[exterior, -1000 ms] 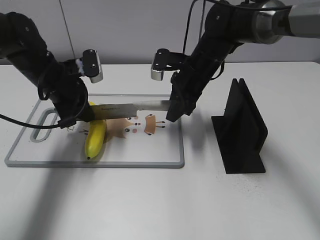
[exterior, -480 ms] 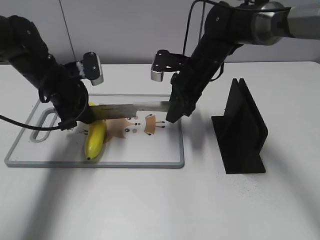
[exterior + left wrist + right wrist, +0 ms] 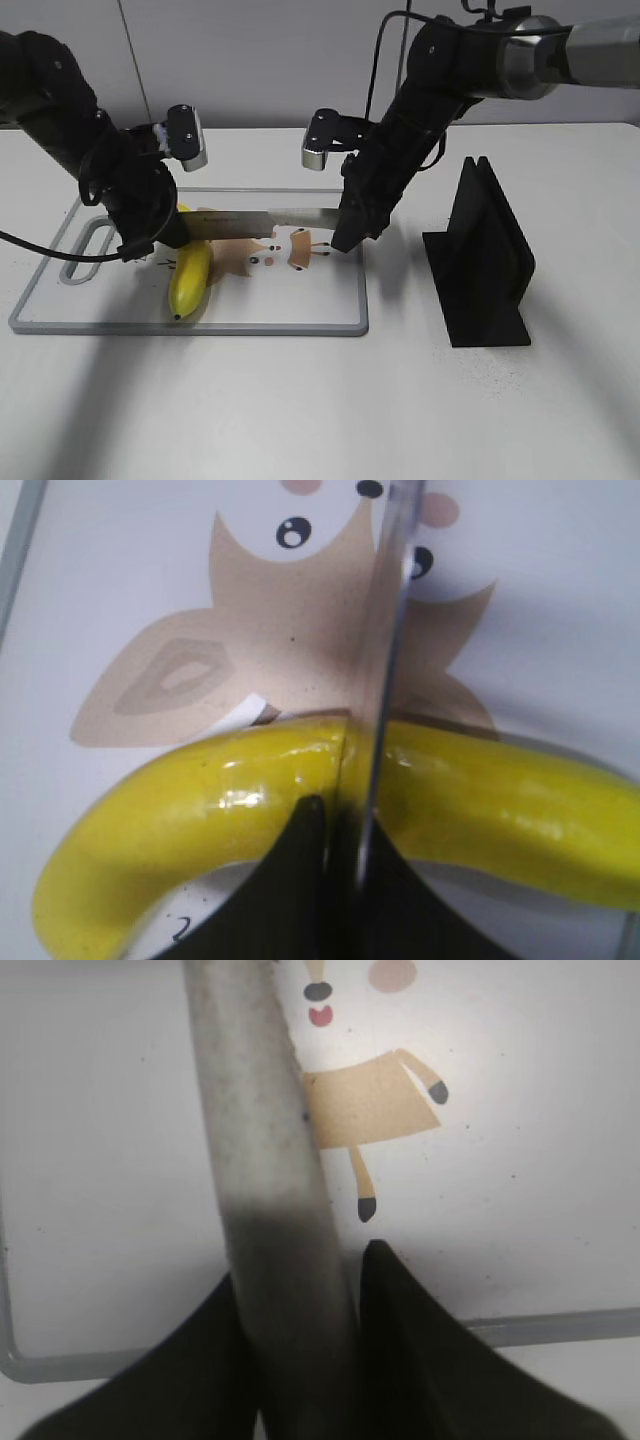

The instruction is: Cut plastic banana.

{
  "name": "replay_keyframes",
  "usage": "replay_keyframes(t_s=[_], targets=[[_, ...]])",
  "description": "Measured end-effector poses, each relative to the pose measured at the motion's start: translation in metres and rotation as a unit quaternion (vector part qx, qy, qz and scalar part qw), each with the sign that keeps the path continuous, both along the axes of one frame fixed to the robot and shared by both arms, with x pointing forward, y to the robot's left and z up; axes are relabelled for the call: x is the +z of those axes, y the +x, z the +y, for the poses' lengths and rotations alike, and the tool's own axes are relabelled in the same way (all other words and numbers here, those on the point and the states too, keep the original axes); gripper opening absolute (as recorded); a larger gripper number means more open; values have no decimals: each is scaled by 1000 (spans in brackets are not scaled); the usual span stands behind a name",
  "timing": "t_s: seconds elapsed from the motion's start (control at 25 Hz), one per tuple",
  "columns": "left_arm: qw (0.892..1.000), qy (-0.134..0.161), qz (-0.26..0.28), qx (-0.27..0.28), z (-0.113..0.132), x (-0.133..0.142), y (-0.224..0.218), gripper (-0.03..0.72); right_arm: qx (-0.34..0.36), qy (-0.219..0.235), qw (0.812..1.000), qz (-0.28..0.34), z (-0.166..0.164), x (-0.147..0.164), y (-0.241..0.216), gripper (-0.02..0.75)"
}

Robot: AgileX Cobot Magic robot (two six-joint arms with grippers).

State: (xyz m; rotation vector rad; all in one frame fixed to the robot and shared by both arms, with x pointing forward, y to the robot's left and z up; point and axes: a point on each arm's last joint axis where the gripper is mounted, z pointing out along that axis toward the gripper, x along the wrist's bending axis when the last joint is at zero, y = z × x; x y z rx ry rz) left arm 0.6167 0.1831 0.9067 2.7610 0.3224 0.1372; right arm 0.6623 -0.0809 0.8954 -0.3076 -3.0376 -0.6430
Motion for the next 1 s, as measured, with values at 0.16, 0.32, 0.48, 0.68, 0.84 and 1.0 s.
replay_keyframes(t_s=[0.16,0.32,0.48,0.68,0.84,1.0], targets=[[1000,0,-1,0,0,0,0,12,-2,0,1000,1,0,-1,0,245],[1000,0,-7,0,0,5,-1,12,0,1,1000,-5,0,4,2,244],[1000,1,-18,2,2,11,-3,8,12,3,1000,-18,4,19,7,244],[999,16,-32,-9,5,20,-5,6,25,10,999,-37,10,39,13,244],[999,14,-50,-11,5,36,-7,6,37,13,998,-41,13,56,15,244],[998,13,-62,-14,6,50,-10,6,43,13,998,-35,13,64,15,242]])
